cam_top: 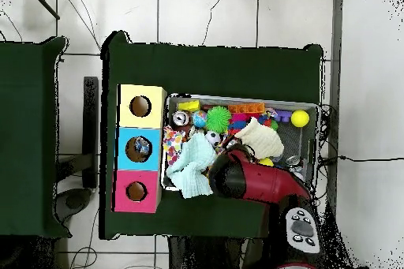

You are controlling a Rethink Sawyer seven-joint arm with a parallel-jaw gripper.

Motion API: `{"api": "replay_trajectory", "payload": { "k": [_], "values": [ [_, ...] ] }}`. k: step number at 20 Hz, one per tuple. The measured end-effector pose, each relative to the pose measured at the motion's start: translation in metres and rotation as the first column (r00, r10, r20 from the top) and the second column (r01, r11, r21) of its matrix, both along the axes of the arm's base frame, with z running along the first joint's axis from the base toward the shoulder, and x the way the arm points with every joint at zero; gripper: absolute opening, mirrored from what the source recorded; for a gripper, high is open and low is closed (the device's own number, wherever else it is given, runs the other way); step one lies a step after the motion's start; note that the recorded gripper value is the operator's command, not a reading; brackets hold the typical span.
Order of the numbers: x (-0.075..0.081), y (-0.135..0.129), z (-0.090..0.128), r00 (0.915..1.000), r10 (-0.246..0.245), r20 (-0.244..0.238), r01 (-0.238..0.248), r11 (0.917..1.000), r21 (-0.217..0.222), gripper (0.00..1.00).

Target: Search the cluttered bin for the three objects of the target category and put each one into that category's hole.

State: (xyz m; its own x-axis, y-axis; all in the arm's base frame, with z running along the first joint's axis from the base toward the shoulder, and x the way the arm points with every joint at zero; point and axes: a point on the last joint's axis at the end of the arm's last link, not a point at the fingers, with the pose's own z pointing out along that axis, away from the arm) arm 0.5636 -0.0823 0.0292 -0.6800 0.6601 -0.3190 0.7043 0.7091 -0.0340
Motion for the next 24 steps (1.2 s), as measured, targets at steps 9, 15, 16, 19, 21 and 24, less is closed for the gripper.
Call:
{"api": "replay_trajectory", "payload": {
  "k": [9, 15, 16, 19, 21, 24],
  "values": [
    [-0.024, 0.038, 0.003, 0.9978, -0.051, -0.043, 0.053, 0.9981, 0.033, 0.0],
    [-0.031, 0.069, 0.021, 0.9967, -0.063, -0.051, 0.065, 0.997, 0.043, 0.0],
    [-0.031, 0.074, 0.024, 0.9964, -0.066, -0.054, 0.068, 0.9967, 0.045, 0.0],
    [-0.035, 0.092, 0.039, 0.9952, -0.073, -0.066, 0.076, 0.9958, 0.051, 0.0],
    [-0.037, 0.1, 0.047, 0.9939, -0.081, -0.074, 0.085, 0.9947, 0.058, 0.0],
    [-0.039, 0.104, 0.055, 0.9924, -0.095, -0.078, 0.1, 0.9928, 0.066, 0.0]
  ]
}}
